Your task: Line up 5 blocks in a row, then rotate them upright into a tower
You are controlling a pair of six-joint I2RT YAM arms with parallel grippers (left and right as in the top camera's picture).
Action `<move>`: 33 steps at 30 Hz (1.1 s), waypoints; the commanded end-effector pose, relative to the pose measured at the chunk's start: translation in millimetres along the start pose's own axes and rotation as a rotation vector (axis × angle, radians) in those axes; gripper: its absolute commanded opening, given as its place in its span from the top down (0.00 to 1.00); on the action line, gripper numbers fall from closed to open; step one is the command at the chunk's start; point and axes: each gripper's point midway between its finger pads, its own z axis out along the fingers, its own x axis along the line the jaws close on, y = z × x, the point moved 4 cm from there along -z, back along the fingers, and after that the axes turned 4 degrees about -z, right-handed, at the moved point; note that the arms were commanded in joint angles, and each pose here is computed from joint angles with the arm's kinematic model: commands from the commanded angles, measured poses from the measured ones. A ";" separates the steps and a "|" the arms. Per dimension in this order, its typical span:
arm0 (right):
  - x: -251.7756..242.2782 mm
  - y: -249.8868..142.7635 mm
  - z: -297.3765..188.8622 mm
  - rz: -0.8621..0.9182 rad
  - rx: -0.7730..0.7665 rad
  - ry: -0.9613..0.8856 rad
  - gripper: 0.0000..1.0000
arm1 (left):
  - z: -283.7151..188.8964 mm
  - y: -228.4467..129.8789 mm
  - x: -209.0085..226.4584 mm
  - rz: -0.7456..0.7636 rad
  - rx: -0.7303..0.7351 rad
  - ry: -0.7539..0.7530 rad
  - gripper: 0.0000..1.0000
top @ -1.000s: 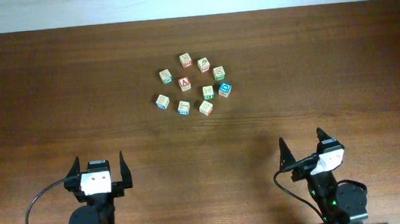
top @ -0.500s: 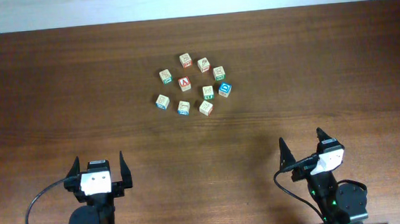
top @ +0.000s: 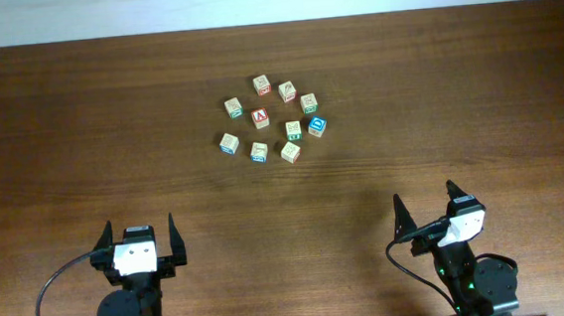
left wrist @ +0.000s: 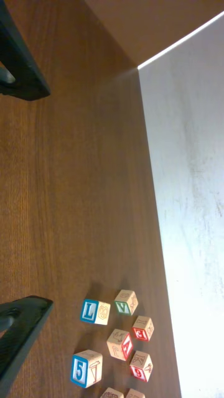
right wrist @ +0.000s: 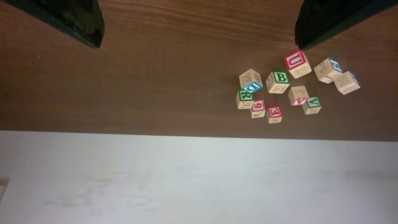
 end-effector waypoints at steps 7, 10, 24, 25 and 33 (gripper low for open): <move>3.0 -3.2 0.5 0.007 0.004 0.019 0.02 | -0.8 -2.5 2.3 0.008 0.022 0.014 0.01; 2.9 -3.2 0.5 0.007 0.004 0.019 0.02 | -0.8 -2.5 2.3 0.008 0.022 0.014 0.01; 3.0 -3.2 0.5 0.007 0.004 0.019 0.02 | -0.8 -2.4 2.2 0.008 0.022 0.013 0.01; 3.0 -3.2 0.5 0.007 0.004 0.019 0.02 | -0.8 -2.4 2.2 0.008 0.022 0.013 0.01; 3.0 -3.2 0.5 0.007 0.004 0.020 0.02 | -0.8 -2.2 0.7 0.007 0.021 0.002 0.01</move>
